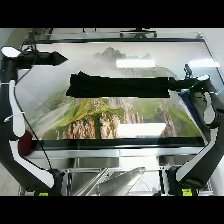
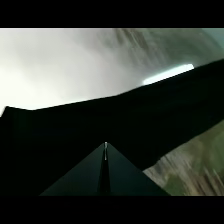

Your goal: Fold the shirts.

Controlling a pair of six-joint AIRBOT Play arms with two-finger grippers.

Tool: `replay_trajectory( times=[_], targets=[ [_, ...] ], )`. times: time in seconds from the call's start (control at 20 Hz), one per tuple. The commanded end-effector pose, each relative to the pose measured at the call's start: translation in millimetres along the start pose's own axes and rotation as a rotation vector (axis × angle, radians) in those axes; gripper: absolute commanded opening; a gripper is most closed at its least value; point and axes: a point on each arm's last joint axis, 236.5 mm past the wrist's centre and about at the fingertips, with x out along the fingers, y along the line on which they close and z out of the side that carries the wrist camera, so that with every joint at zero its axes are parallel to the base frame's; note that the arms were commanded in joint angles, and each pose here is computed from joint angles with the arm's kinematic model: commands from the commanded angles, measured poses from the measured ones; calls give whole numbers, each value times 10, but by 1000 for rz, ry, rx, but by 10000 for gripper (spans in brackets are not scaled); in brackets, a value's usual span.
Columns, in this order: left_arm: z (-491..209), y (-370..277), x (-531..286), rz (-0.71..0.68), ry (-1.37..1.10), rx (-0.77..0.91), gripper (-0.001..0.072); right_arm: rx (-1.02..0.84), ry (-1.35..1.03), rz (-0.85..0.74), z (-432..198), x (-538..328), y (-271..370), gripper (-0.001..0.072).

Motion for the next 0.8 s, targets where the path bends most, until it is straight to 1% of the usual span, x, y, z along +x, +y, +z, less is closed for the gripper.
replay_trajectory(
  times=[0.0, 0.25, 0.3, 0.4, 0.45, 0.6, 0.75],
  targets=[
    [-355, -401, 436, -102, 137, 25, 6, -6, 53, 81, -47, -54, 306, 19],
    [-1005, -877, 1303, -200, 311, 47, 5, 39, 68, 115, -64, -76, 406, 19],
    [-1162, -867, 1513, -170, 343, 34, 5, 36, 75, 120, -78, -93, 432, 18],
    [-1459, -667, 1900, -41, 392, 34, 5, 34, 72, 123, -60, -154, 496, 18],
    [-1604, -609, 2039, 2, 417, 22, 5, 34, 71, 129, -51, -200, 554, 18],
    [-1907, -729, 2334, 7, 459, -3, 4, 2, 81, 173, -54, -417, 859, 18],
    [-1968, -821, 2498, 21, 442, -38, 5, -46, 37, 306, 35, -799, 1490, 18]
  ],
)
